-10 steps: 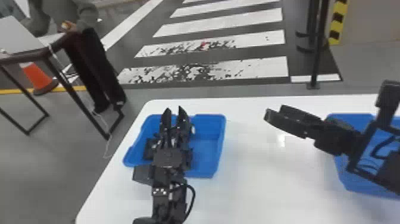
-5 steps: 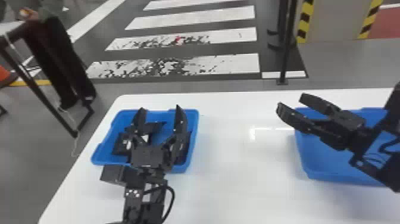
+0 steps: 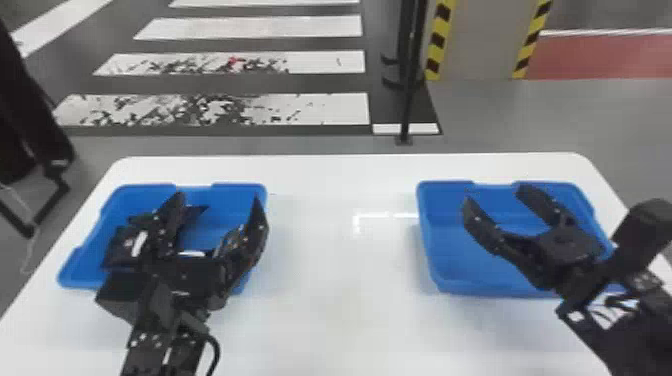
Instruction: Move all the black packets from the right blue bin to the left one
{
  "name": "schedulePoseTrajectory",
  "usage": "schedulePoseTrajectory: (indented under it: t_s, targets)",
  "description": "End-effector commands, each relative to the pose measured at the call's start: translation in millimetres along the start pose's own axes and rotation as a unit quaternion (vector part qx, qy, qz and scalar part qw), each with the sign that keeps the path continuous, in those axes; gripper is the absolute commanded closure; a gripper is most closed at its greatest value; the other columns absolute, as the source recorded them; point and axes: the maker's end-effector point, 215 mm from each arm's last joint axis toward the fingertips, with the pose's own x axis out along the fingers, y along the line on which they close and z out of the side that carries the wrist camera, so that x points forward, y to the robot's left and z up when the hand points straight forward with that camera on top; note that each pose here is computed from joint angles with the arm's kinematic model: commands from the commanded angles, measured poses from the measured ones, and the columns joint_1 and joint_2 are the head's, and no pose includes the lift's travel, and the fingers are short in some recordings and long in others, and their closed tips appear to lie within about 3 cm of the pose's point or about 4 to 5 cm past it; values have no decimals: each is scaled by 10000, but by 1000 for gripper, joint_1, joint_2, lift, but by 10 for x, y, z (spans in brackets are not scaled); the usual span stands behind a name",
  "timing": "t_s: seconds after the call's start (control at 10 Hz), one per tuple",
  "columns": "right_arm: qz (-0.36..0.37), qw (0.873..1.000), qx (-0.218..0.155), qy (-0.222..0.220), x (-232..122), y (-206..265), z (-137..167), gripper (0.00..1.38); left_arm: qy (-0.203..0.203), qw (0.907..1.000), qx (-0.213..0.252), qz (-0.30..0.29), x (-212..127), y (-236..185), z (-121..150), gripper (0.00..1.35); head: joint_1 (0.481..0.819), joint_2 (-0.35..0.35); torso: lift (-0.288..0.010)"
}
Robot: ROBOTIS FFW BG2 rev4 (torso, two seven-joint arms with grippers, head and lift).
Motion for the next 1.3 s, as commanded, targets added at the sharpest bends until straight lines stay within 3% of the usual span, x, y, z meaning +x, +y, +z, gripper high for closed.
schedulePoseTrajectory:
  t_s: [0.0, 0.3, 1.2]
  targets:
    - [-121, 9999, -40, 117, -101, 10, -150, 111, 366, 9993, -125, 8, -55, -57, -131, 78, 695, 28, -168]
    - [-349, 9993, -35, 142, -210, 5, -180, 119, 732, 9951, -581, 328, -216, -78, -226, 56, 695, 14, -168]
    - [-354, 9992, -59, 187, -179, 22, -222, 124, 626, 9952, -642, 400, -229, -19, -163, 56, 695, 21, -168]
